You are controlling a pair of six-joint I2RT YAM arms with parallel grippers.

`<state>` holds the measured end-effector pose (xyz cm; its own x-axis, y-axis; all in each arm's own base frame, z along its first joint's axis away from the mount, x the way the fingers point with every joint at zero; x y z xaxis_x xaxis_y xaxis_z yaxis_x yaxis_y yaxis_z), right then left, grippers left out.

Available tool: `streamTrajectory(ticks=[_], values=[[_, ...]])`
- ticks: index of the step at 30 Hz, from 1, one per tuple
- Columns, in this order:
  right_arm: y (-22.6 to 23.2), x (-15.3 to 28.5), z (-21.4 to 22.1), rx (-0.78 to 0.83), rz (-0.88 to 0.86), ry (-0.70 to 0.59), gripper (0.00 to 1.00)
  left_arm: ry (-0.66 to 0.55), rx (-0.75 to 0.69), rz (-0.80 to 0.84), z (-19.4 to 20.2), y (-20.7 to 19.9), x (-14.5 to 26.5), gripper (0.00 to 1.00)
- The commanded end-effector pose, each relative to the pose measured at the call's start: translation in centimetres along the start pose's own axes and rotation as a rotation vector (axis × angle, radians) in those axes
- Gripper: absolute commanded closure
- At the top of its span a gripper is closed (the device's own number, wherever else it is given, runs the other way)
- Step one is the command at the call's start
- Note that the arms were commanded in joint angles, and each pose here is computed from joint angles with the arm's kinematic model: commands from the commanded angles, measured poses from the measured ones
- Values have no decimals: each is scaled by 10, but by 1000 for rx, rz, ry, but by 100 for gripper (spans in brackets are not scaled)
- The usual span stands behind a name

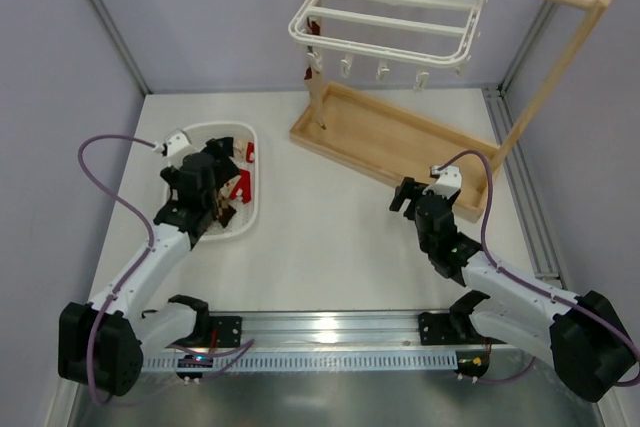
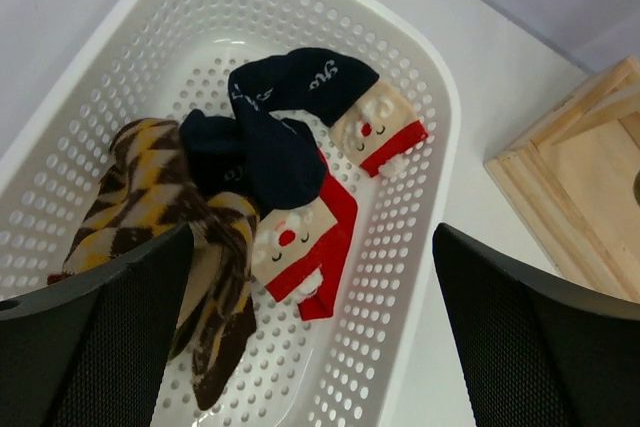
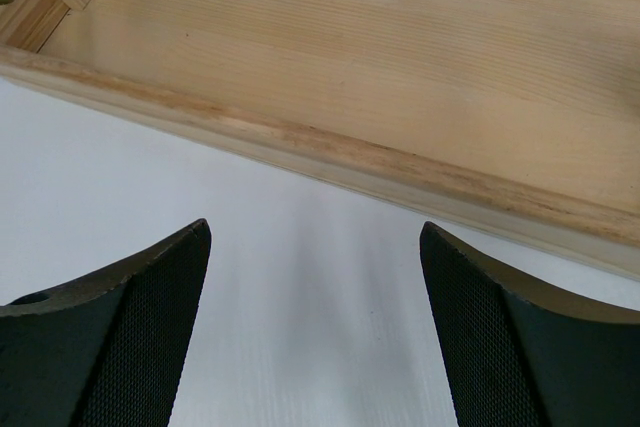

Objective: Remove the socks clipped to the hanger

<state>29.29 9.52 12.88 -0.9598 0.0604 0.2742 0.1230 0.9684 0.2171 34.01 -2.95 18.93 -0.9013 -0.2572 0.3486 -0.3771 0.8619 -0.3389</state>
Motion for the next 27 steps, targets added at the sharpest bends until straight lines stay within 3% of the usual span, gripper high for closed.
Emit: streamTrajectory(ticks=[1, 6, 14, 20, 24, 27], values=[[5, -2, -10, -57, -15, -40, 14, 62, -5, -27, 15, 7, 7, 0], [7, -2, -7, -57, -26, -31, 15, 179, -63, -73, 37, 13, 15, 0], [7, -2, -8, -59, -26, -35, 14, 72, -61, 6, 11, -17, 28, 0], [5, -6, -3, -82, -63, -22, 14, -32, -63, 171, -5, -64, 35, 0], [7, -8, -3, -111, -109, -25, 14, -136, -54, 403, -22, -128, 42, 0], [7, -11, -2, -119, -132, -23, 14, -123, -67, 568, -15, -169, 40, 0]])
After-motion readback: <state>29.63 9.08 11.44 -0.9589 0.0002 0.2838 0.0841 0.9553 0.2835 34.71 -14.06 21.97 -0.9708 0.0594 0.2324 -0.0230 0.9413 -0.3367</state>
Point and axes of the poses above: each gripper's point midway between its finger pads, its own x axis back along the fingers, its own y axis along the line the jaws close on, z = x × y, the point moved 1 cm from there along x, back along the fingers
